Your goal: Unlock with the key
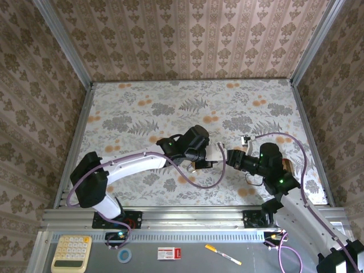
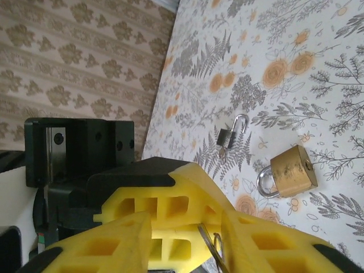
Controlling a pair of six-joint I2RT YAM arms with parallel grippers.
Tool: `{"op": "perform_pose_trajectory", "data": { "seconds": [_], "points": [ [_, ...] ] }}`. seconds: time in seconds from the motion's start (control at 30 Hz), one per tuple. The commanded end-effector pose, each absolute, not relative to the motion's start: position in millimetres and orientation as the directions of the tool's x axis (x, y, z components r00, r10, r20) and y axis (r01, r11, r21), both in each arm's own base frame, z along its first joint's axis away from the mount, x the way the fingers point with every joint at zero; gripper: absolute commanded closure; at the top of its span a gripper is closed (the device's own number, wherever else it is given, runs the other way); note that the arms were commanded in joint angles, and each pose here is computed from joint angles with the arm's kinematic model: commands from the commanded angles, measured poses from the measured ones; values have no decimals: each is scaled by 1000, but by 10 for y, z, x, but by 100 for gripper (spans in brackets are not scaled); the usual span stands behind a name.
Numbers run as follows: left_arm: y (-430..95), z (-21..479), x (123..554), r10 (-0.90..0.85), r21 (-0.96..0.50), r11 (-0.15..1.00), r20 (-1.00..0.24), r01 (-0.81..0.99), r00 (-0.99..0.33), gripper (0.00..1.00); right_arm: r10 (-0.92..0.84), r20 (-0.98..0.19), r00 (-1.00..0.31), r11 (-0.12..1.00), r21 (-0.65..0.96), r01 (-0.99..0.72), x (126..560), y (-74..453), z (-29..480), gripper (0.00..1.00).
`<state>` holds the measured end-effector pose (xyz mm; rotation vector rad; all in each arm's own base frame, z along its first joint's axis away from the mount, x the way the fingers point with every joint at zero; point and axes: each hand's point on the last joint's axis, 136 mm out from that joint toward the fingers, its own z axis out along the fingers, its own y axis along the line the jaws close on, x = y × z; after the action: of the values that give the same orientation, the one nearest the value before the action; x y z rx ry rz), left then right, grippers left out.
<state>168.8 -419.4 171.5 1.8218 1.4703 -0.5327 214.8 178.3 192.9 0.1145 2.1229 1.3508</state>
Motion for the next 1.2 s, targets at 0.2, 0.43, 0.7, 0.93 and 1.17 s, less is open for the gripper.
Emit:
{"op": "perform_pose_trajectory", "data": {
  "seconds": [0.2, 0.43, 0.7, 0.93, 1.17],
  "points": [
    [-3935, 1729, 1592, 705, 339, -180, -611, 924, 361, 100, 186, -467, -865, 438, 827, -352, 1897, 1930, 2000, 55],
    [-3896, 1717, 1458, 713, 270, -244, -601, 931, 361, 100, 117, -495, -861, 465, 793, -393, 1803, 1916, 1875, 56],
    [-3860, 1807, 1316, 719, 133, -288, -624, 948, 306, 100, 98, -546, -832, 507, 747, -430, 1836, 1877, 1794, 57],
    [-3778, 1784, 1178, 771, -68, -312, -602, 948, 210, 100, 144, -683, -716, 541, 660, -521, 1912, 1803, 1909, 57],
    [-3628, 1755, 1143, 810, -131, -295, -561, 947, 174, 100, 192, -777, -600, 525, 597, -606, 1918, 1803, 1979, 55]
  ]
}}
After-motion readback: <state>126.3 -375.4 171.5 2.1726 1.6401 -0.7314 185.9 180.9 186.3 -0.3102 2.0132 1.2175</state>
